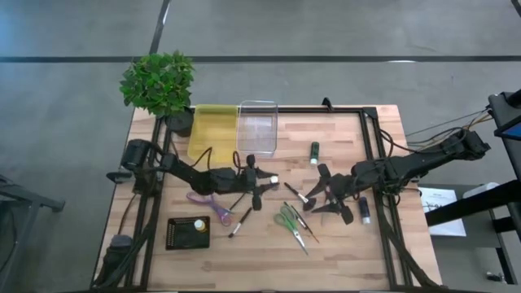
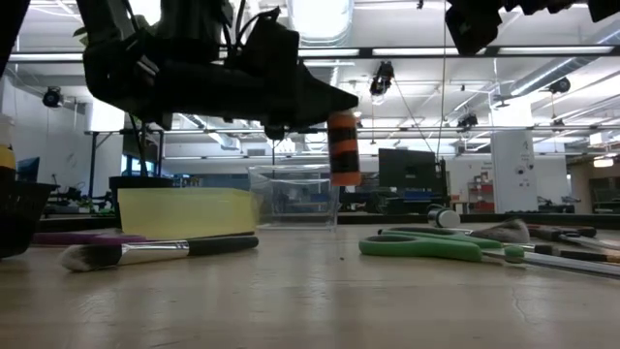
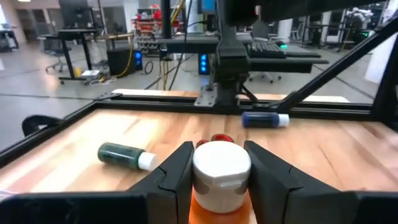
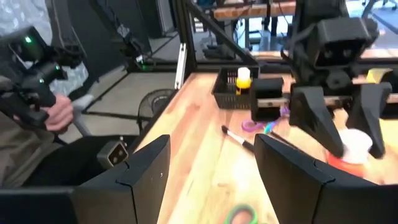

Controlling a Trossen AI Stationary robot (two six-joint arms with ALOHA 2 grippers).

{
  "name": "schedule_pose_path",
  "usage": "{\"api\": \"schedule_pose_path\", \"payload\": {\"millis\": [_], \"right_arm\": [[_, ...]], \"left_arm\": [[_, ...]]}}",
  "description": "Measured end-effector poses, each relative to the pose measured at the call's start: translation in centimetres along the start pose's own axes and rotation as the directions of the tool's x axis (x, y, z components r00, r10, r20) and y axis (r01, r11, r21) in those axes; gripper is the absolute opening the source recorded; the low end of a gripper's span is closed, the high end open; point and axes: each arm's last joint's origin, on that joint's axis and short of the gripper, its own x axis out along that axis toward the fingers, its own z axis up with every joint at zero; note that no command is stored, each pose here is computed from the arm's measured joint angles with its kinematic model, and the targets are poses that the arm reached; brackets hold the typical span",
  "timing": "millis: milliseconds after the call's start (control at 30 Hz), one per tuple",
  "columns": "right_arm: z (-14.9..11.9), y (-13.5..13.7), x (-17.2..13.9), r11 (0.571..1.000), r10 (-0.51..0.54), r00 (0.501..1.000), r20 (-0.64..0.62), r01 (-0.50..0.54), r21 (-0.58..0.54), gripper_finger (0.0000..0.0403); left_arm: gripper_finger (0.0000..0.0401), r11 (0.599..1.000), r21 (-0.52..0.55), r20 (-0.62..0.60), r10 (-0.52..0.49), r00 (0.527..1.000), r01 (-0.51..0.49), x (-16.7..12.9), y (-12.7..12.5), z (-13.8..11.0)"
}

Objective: Pick & Place Paint Supplies
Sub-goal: Put the orange paint bottle into the black bin

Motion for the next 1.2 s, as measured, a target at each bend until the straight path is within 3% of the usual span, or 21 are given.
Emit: {"api": "schedule_pose_path", "payload": {"millis": [367, 533, 1200], "right_arm": [[0.0, 0.2, 0.1, 1.000, 0.014, 1.000, 0.006, -0.014, -0.004, 0.0228], [0.0, 0.2, 0.1, 1.000, 0.016, 1.000, 0.010, -0.015, -0.005, 0.0228], [0.1, 0.3, 0.1, 1.000, 0.017, 1.000, 0.013, -0.017, -0.008, 0.0228]], "left_arm": [[0.0117, 1.000, -0.013, -0.097, 0.014, 0.995, -0.016, 0.2, -0.1, -2.2], [0.0117, 0.999, -0.030, -0.057, 0.010, 0.998, -0.012, 0.4, -0.2, -3.0], [0.0117, 0.998, -0.057, -0.093, 0.006, 0.996, -0.011, 0.6, -0.5, -4.8]]}}
